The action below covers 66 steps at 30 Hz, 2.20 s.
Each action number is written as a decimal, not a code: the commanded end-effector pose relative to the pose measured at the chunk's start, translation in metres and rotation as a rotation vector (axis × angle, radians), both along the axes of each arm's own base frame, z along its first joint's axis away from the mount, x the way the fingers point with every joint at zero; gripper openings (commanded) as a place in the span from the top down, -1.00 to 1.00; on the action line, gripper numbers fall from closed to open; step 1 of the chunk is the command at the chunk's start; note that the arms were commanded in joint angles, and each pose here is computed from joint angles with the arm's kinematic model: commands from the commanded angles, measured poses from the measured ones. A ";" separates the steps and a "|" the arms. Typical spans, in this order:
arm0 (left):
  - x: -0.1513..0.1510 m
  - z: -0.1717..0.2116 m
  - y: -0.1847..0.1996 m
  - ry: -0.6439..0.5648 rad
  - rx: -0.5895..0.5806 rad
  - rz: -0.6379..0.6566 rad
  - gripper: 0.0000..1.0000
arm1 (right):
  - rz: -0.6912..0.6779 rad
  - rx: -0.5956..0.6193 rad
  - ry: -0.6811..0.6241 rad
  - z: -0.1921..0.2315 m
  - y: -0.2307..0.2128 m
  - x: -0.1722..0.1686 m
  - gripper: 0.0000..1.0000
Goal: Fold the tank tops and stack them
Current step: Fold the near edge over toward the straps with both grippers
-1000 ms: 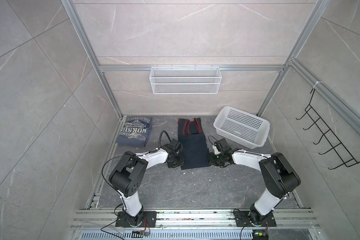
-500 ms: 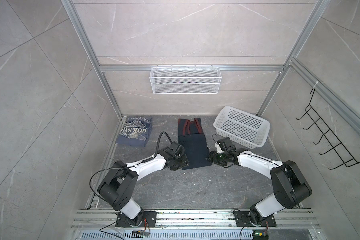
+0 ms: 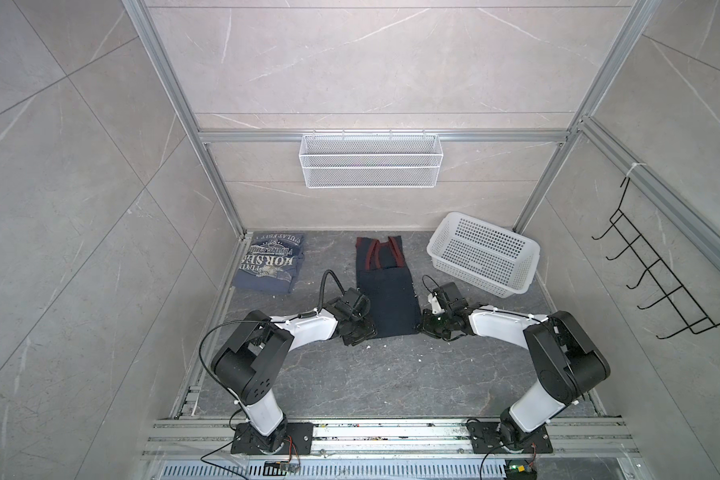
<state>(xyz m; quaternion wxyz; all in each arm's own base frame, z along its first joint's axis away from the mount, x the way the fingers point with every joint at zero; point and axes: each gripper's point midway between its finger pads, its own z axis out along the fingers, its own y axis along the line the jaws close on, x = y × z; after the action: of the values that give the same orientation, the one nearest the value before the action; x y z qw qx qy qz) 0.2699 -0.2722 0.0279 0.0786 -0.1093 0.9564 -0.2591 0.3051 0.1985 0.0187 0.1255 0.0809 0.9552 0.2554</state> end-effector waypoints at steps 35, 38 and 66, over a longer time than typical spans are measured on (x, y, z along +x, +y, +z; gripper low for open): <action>0.000 0.219 0.002 -0.419 -0.049 0.050 1.00 | -0.063 -0.010 -0.282 0.214 -0.013 -0.028 1.00; 0.025 0.214 -0.006 -0.401 -0.060 0.061 1.00 | -0.064 -0.025 -0.281 0.212 -0.008 -0.006 1.00; 0.210 0.106 -0.021 -0.260 -0.002 0.133 0.16 | -0.110 -0.080 -0.186 0.098 -0.007 0.169 0.06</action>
<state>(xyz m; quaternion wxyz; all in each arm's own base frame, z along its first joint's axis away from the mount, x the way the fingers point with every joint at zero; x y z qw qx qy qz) 0.4661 -0.2907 0.1105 0.1982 -0.1466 0.9362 -0.2504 0.4554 0.1887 0.1088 0.2078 0.1210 0.9465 0.2150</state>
